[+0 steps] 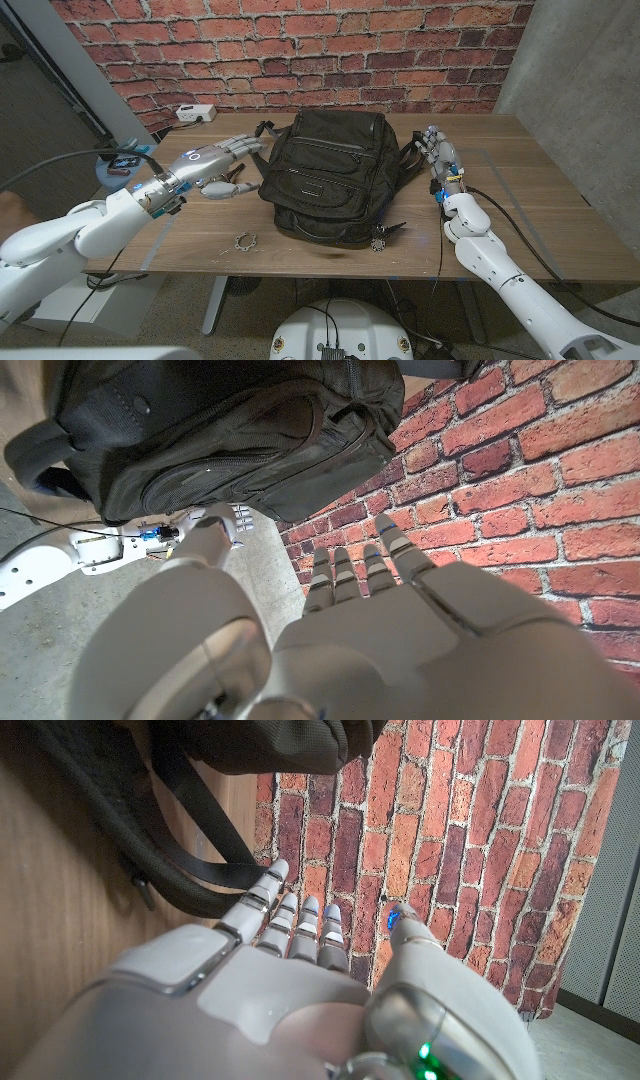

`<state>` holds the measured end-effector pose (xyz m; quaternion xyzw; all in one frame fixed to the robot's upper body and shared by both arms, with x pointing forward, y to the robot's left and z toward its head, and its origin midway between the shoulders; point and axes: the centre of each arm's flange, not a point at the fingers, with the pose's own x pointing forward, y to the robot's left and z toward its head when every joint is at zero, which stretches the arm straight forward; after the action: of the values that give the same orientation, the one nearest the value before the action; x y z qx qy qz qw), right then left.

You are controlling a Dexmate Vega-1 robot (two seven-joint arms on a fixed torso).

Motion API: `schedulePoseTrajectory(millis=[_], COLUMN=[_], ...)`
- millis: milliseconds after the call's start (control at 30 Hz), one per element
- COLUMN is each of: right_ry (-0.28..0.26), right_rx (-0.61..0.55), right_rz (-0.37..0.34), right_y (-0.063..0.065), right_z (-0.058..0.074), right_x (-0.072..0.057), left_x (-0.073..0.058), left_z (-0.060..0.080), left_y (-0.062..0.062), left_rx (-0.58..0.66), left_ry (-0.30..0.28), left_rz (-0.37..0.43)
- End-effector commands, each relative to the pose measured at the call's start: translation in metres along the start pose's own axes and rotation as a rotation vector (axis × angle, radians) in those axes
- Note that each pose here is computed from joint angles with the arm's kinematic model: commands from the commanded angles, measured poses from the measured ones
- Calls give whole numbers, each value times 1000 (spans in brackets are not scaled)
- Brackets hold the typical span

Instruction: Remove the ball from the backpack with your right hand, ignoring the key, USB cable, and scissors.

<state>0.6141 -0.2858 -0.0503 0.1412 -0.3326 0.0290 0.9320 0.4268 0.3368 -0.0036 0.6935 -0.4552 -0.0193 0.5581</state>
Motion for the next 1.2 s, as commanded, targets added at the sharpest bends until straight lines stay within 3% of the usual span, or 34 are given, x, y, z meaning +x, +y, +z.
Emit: schedulePoseTrajectory(millis=[33, 700, 1200], right_ry=[-9, -31, -50], right_rx=[44, 94, 120], right_rz=[-30, -56, -75], right_y=[-2, -7, -9], right_z=[-3, -8, -10], right_x=[-6, -5, -11], left_x=[-8, -16, -17], left_z=[9, 17, 14], left_y=[5, 18, 20], left_rx=[58, 207, 313], left_ry=[-5, -15, -4], left_rz=[-45, -106, -129])
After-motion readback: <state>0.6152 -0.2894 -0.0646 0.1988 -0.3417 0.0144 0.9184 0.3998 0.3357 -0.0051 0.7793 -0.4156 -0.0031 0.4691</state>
